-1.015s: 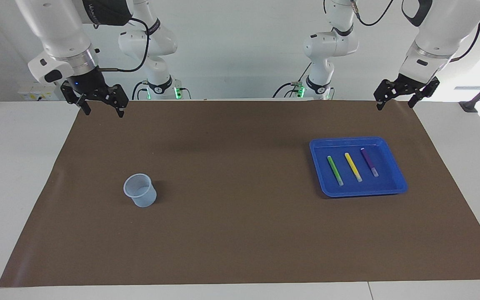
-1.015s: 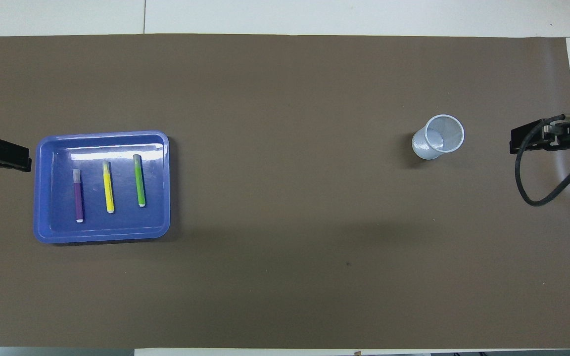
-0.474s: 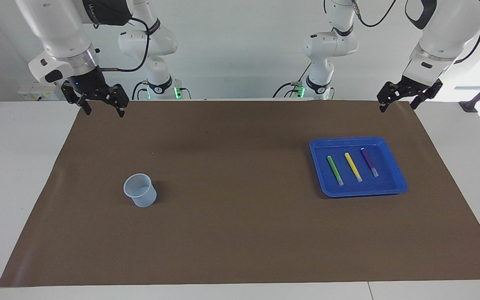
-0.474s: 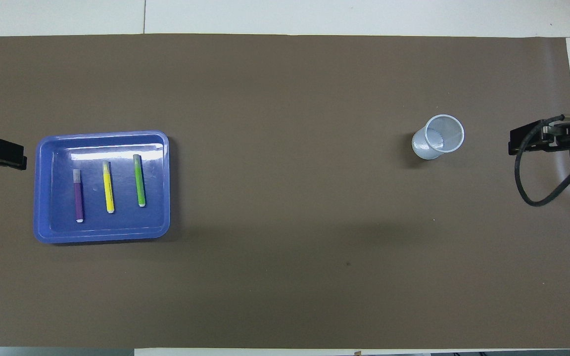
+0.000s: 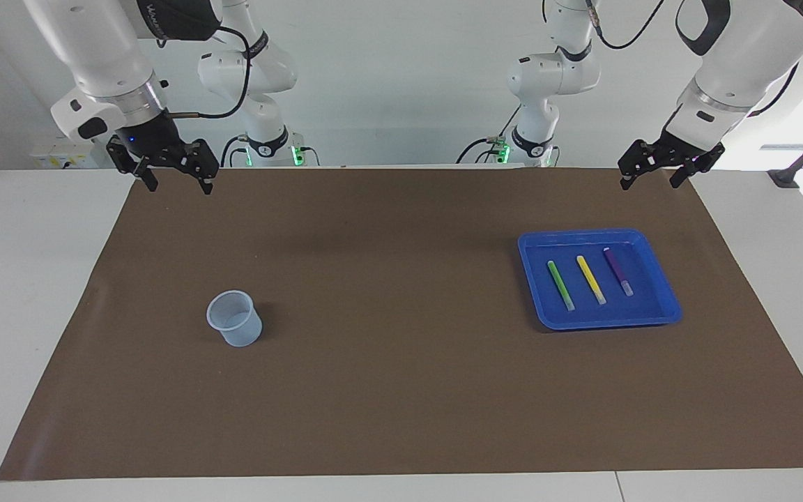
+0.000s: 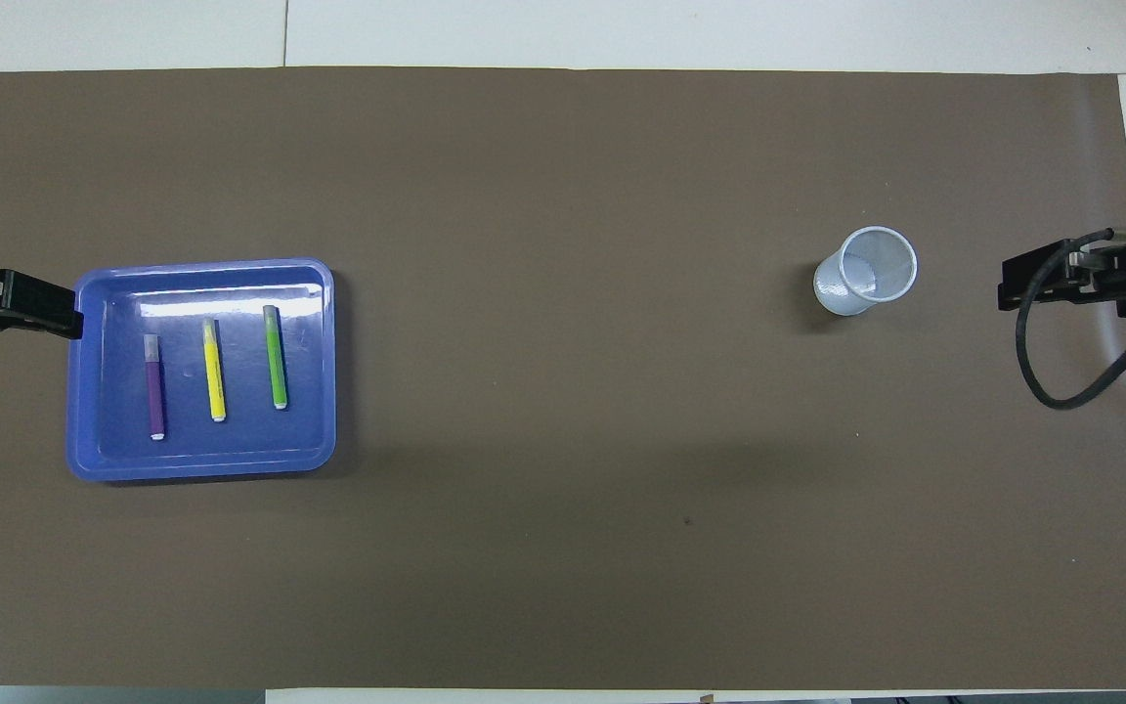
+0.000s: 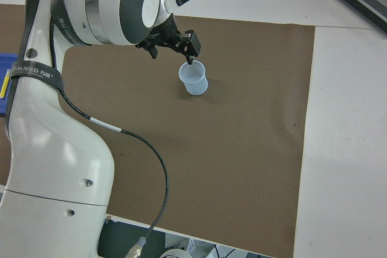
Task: Right arm passes pens to left for tray arrangement
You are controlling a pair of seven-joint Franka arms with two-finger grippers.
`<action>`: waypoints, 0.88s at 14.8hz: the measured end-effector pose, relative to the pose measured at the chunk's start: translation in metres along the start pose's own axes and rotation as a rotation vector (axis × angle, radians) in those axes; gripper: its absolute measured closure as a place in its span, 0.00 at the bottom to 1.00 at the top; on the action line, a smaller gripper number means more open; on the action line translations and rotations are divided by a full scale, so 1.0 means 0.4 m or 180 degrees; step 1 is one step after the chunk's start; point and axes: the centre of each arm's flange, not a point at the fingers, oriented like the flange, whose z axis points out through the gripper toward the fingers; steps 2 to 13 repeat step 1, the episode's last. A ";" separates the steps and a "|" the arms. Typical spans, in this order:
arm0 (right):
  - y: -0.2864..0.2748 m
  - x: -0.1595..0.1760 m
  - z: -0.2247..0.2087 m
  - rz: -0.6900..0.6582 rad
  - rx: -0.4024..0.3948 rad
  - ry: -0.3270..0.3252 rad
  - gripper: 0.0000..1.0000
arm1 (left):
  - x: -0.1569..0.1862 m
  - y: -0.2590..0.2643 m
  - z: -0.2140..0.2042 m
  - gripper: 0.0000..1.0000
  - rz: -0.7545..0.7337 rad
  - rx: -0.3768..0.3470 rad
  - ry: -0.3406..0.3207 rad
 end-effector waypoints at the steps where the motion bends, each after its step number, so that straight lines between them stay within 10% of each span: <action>1: 0.002 0.000 0.000 0.0004 0.0000 -0.0005 0.00 | -0.001 -0.003 -0.001 0.00 -0.0009 -0.0014 0.0002; 13: 0.002 0.000 0.000 0.0004 0.0000 -0.0005 0.00 | -0.001 -0.003 -0.001 0.00 -0.0009 -0.0014 0.0002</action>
